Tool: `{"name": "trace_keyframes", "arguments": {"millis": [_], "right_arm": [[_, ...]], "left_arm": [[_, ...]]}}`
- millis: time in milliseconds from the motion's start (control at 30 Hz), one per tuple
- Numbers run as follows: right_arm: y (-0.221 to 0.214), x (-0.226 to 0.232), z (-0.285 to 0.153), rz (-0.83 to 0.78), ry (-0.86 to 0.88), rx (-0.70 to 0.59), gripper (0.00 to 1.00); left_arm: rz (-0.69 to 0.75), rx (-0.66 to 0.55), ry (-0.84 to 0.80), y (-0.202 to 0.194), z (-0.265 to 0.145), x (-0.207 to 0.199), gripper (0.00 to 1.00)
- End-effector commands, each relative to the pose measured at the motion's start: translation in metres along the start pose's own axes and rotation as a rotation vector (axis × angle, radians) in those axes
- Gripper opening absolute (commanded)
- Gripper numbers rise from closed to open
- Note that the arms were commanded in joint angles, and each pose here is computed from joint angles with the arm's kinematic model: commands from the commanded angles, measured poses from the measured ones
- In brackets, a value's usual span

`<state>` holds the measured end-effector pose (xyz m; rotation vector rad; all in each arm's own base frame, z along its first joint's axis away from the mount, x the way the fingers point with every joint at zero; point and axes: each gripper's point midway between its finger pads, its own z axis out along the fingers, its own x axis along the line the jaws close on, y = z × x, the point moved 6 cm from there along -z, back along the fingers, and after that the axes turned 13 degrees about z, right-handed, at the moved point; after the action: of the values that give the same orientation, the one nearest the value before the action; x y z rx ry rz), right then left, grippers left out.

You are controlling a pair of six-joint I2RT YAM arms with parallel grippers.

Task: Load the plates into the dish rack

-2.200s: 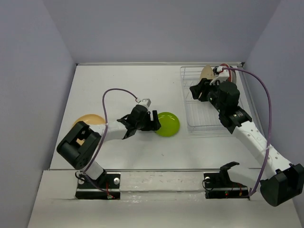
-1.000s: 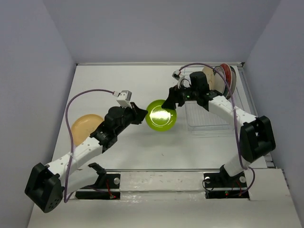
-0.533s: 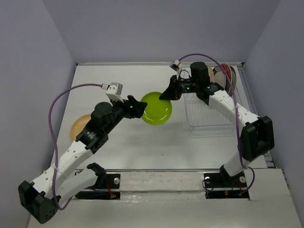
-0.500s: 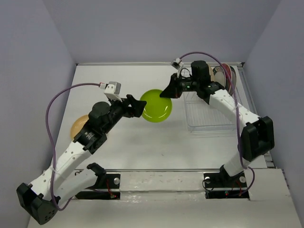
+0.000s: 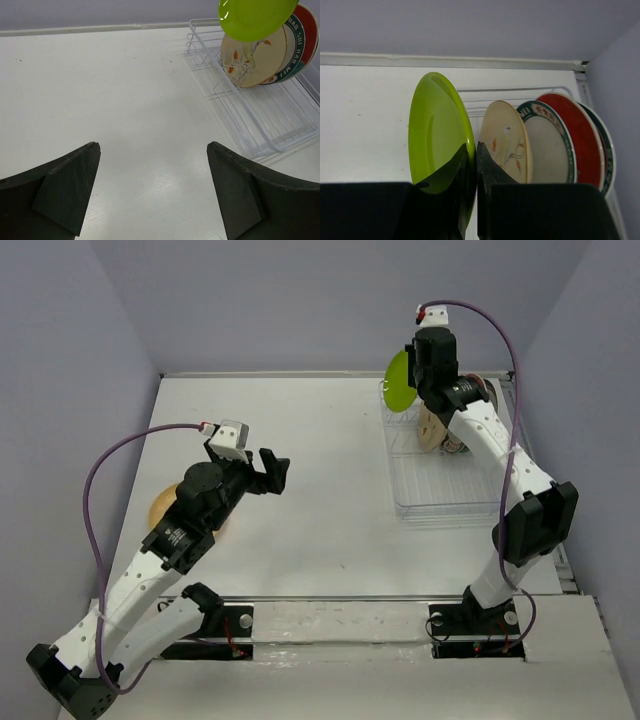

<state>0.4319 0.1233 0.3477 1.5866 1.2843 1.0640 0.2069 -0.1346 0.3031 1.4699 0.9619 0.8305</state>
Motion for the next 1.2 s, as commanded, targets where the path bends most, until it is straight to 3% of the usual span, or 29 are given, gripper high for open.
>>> {"name": "trace_keyframes", "arguments": {"millis": [0, 400, 833, 967, 1100, 1167], "right_arm": [[0.019, -0.036, 0.006, -0.135, -0.310, -0.063, 0.07], [-0.019, -0.054, 0.050, -0.276, -0.378, 0.068, 0.07], [-0.081, -0.037, 0.077, -0.247, -0.223, 0.229, 0.08], [-0.083, -0.032, 0.073, -0.212, -0.177, 0.241, 0.19], [-0.073, -0.028, 0.060, -0.175, -0.115, 0.233, 0.50], [-0.071, -0.025, 0.055, -0.152, -0.081, 0.233, 0.55]], "left_arm": [[0.049, -0.034, 0.020, 0.006, -0.004, 0.006, 0.99], [0.057, -0.015, 0.027, 0.002, -0.001, 0.007, 0.99], [0.027, 0.071, 0.021, -0.017, 0.018, 0.007, 0.99], [-0.044, 0.087, -0.010, -0.021, 0.026, 0.008, 0.99], [-0.145, 0.148, 0.005, -0.036, 0.041, 0.016, 0.99], [-0.202, 0.175, 0.019, -0.042, 0.045, 0.019, 0.99]]}}
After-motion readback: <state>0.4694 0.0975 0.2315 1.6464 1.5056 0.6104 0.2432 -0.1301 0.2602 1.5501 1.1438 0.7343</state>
